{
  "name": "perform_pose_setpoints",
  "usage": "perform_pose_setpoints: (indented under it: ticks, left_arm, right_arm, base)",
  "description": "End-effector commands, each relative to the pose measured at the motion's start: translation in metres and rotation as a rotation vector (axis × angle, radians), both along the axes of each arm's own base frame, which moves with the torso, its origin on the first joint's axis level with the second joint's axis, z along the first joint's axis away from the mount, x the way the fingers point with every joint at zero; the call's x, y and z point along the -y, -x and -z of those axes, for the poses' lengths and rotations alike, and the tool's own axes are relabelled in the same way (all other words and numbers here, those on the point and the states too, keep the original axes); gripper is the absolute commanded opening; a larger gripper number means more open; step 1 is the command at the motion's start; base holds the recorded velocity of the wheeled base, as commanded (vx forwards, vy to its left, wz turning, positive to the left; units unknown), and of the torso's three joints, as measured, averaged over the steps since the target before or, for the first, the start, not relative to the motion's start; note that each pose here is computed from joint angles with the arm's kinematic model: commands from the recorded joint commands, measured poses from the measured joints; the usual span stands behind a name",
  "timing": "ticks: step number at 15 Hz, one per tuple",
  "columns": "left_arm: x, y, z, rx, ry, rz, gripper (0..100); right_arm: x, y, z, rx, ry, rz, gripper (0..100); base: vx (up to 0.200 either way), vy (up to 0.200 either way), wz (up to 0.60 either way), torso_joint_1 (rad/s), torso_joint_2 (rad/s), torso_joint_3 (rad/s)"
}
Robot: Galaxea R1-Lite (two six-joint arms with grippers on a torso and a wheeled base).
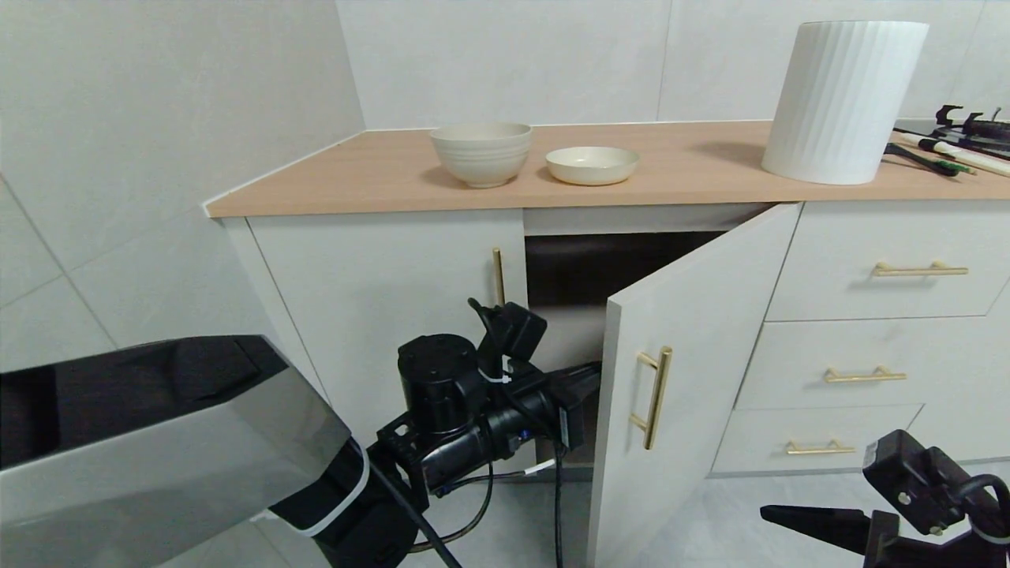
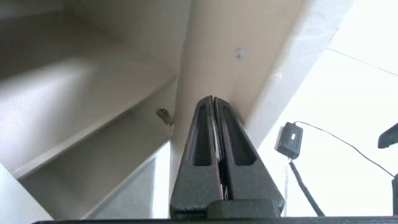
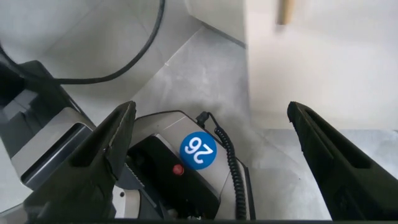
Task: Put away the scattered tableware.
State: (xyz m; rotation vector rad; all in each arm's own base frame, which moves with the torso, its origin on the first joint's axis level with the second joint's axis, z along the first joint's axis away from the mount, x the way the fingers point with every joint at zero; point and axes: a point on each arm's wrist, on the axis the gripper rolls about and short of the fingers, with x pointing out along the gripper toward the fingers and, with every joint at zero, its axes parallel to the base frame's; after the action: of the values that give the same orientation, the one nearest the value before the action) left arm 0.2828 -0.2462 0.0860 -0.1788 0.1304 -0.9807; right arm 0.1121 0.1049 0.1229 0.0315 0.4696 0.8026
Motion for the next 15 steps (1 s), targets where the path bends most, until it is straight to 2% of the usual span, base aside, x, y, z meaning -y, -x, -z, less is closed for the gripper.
perform_pose_setpoints:
  ticks: [1, 5, 7, 10, 11, 12, 13, 15]
  left_arm:
    - [0.004, -0.003, 0.002, 0.003, 0.003, 0.000, 0]
    - [0.022, -0.008, 0.016, 0.001, -0.003, 0.010, 0]
    - [0.032, 0.001, 0.014, 0.006, -0.001, 0.031, 0]
    - [0.071, 0.050, -0.007, 0.028, 0.016, 0.180, 0]
    - [0.077, 0.062, -0.011, 0.030, 0.019, 0.209, 0]
    - [0.095, 0.094, -0.017, 0.024, 0.014, 0.301, 0]
    - [0.100, 0.108, -0.017, 0.013, 0.000, 0.338, 0]
    - [0.095, 0.103, -0.013, -0.002, -0.020, 0.312, 0]
  right_arm:
    - [0.000, 0.000, 0.000, -0.002, 0.002, 0.001, 100]
    - [-0.001, 0.001, 0.000, -0.003, 0.001, -0.012, 100]
    - [-0.003, 0.005, 0.001, -0.003, 0.001, -0.037, 100]
    - [-0.001, 0.038, 0.004, 0.011, -0.024, -0.224, 100]
    - [0.001, 0.044, 0.005, 0.011, -0.029, -0.266, 100]
    - [0.006, 0.052, 0.011, 0.019, -0.024, -0.361, 100]
    - [0.009, 0.054, 0.015, 0.028, -0.003, -0.401, 100]
    - [0.008, 0.054, 0.014, 0.042, -0.002, -0.409, 100]
  base:
    - [0.000, 0.000, 0.00, 0.000, 0.00, 0.000]
    - [0.000, 0.000, 0.00, 0.000, 0.00, 0.000]
    - [0.000, 0.000, 0.00, 0.000, 0.00, 0.000]
    - [0.000, 0.000, 0.00, 0.000, 0.00, 0.000]
    - [0.000, 0.000, 0.00, 0.000, 0.00, 0.000]
    - [0.000, 0.000, 0.00, 0.000, 0.00, 0.000]
    - [0.000, 0.000, 0.00, 0.000, 0.00, 0.000]
    - [0.000, 0.000, 0.00, 0.000, 0.00, 0.000]
